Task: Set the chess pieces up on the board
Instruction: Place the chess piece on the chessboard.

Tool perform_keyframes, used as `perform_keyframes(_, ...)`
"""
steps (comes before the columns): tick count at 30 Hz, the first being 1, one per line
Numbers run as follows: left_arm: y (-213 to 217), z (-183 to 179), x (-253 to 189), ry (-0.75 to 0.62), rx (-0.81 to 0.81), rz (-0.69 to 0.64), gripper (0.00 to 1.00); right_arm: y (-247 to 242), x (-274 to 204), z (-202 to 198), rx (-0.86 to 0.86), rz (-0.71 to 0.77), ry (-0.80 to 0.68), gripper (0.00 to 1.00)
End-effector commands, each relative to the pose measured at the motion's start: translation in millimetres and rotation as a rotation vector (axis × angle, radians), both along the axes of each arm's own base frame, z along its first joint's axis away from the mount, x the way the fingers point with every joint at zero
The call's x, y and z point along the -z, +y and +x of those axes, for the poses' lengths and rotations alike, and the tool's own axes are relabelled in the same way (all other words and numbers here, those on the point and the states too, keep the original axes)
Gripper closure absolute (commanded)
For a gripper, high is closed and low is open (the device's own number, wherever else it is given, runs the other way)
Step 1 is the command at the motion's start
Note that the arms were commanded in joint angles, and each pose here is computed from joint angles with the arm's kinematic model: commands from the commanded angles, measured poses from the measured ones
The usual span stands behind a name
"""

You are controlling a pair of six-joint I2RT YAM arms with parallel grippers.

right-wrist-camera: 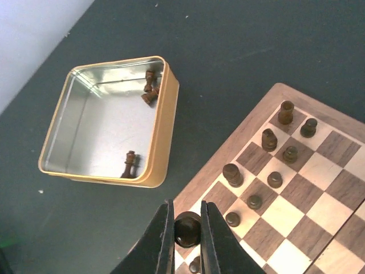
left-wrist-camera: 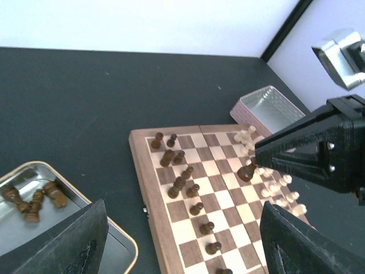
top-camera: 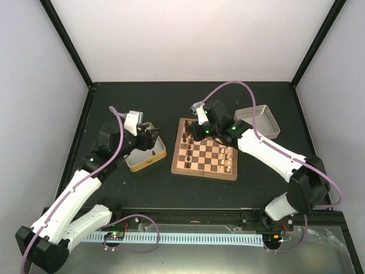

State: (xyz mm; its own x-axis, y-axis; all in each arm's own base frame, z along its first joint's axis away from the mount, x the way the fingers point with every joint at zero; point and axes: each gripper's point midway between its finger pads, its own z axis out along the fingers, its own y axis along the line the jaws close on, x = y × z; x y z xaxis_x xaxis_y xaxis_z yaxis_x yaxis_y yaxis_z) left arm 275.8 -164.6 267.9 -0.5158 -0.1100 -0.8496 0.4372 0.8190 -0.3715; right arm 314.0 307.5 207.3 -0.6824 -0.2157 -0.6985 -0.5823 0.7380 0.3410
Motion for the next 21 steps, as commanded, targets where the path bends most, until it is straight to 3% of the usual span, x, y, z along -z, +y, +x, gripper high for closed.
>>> perform_keyframes(1, 19.1, 0.1, -16.5, -0.059, -0.104, -0.018, 0.25, 4.3, 1.0, 10.4, -0.008, -0.093, -0.141, 0.99)
perform_keyframes(6, 25.1, -13.7, -19.9, -0.022, -0.116, -0.040, 0.24, 19.9, 14.5, 5.6, -0.056, -0.165, -0.194, 0.99)
perform_keyframes(13, 29.9, -32.5, 12.1, 0.114, -0.134, -0.068, 0.24, 32.1, 30.1, -1.7, -0.096, -0.203, -0.214, 0.99)
perform_keyframes(21, 29.2, -25.3, 19.0, 0.142, -0.157, -0.070, 0.24, 41.3, 57.0, -11.2, -0.141, -0.234, -0.191, 0.99)
